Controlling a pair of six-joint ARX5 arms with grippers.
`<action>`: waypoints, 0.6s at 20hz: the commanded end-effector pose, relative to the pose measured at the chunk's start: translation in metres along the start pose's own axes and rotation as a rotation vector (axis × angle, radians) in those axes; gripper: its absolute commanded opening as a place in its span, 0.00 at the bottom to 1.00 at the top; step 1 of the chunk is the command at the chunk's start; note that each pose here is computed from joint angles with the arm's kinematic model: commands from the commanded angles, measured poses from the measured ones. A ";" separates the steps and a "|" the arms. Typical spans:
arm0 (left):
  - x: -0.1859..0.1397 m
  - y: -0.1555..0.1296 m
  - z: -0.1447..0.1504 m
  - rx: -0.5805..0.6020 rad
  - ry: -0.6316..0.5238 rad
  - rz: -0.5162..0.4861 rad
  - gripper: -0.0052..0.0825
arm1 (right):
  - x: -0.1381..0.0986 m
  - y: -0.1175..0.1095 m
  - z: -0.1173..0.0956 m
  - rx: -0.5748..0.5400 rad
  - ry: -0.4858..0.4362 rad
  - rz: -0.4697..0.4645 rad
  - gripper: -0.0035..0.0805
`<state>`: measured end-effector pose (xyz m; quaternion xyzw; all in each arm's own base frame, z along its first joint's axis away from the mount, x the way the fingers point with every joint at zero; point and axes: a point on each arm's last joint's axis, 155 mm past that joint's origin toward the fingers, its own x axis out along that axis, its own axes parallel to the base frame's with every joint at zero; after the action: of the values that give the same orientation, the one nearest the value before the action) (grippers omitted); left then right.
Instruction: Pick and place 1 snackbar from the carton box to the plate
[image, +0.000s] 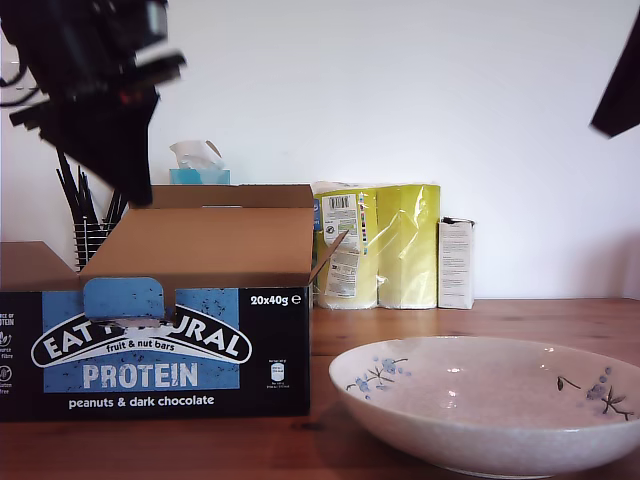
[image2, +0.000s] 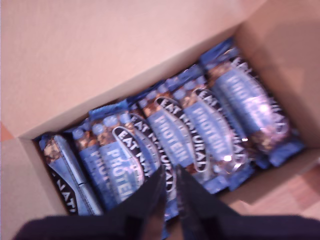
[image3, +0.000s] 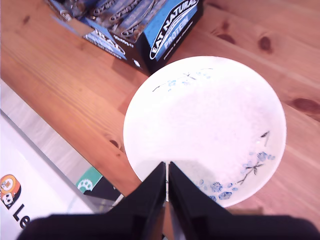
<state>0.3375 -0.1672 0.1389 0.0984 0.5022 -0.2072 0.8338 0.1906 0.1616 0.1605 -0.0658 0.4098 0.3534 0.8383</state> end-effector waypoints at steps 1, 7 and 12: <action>0.013 0.002 -0.003 -0.004 0.054 0.016 0.72 | -0.002 0.004 0.011 -0.030 -0.034 0.007 0.03; 0.046 0.026 -0.006 -0.014 0.166 0.138 0.85 | 0.004 0.004 0.013 -0.047 -0.027 0.013 0.03; 0.066 0.029 -0.011 -0.012 0.204 0.149 0.84 | 0.004 0.003 0.020 -0.069 -0.055 0.004 0.03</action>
<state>0.3670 -0.1517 0.0817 0.1494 0.5715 -0.1316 0.7960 0.2008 0.1714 0.1642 -0.0825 0.3862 0.3671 0.8422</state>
